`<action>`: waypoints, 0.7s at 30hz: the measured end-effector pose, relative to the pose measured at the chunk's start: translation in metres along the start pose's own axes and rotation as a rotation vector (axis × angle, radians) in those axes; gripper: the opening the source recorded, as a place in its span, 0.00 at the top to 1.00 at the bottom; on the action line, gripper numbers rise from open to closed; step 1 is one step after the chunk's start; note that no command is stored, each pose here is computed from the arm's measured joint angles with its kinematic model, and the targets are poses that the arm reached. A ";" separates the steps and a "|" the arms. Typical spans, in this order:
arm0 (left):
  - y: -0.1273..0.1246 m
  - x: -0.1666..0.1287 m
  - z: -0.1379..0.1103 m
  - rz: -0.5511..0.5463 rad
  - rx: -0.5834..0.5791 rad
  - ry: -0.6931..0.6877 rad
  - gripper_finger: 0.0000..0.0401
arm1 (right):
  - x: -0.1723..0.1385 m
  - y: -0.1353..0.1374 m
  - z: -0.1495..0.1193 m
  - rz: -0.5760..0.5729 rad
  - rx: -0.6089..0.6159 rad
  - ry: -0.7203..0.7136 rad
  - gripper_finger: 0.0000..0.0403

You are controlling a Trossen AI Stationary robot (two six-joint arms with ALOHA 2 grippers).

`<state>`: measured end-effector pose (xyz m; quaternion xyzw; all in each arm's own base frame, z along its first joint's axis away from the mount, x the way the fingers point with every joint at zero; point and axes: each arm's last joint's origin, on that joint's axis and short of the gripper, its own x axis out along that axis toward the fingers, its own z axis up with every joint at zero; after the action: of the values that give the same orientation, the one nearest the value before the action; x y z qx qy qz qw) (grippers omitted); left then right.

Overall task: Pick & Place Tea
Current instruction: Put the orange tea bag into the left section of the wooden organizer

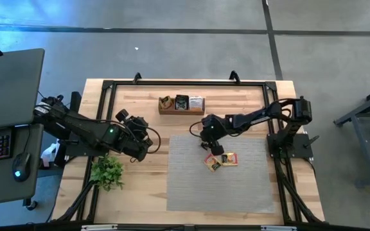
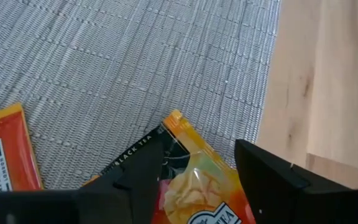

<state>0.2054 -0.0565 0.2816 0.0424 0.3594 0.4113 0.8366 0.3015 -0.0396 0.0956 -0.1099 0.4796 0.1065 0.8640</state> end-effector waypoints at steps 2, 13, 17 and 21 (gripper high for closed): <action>0.000 0.000 0.000 0.000 -0.003 0.004 0.65 | 0.001 0.000 -0.001 0.002 0.001 0.005 0.55; 0.000 0.000 0.000 0.001 -0.003 0.004 0.65 | 0.000 0.001 0.000 0.014 0.055 -0.009 0.98; 0.000 0.000 0.000 0.001 -0.003 0.004 0.65 | -0.008 0.000 0.010 0.008 0.150 -0.060 0.96; 0.000 0.000 0.000 0.000 -0.004 0.004 0.65 | -0.023 0.000 0.025 -0.009 0.138 -0.102 0.99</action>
<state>0.2050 -0.0564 0.2815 0.0399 0.3605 0.4122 0.8358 0.3096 -0.0341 0.1276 -0.0468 0.4406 0.0747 0.8934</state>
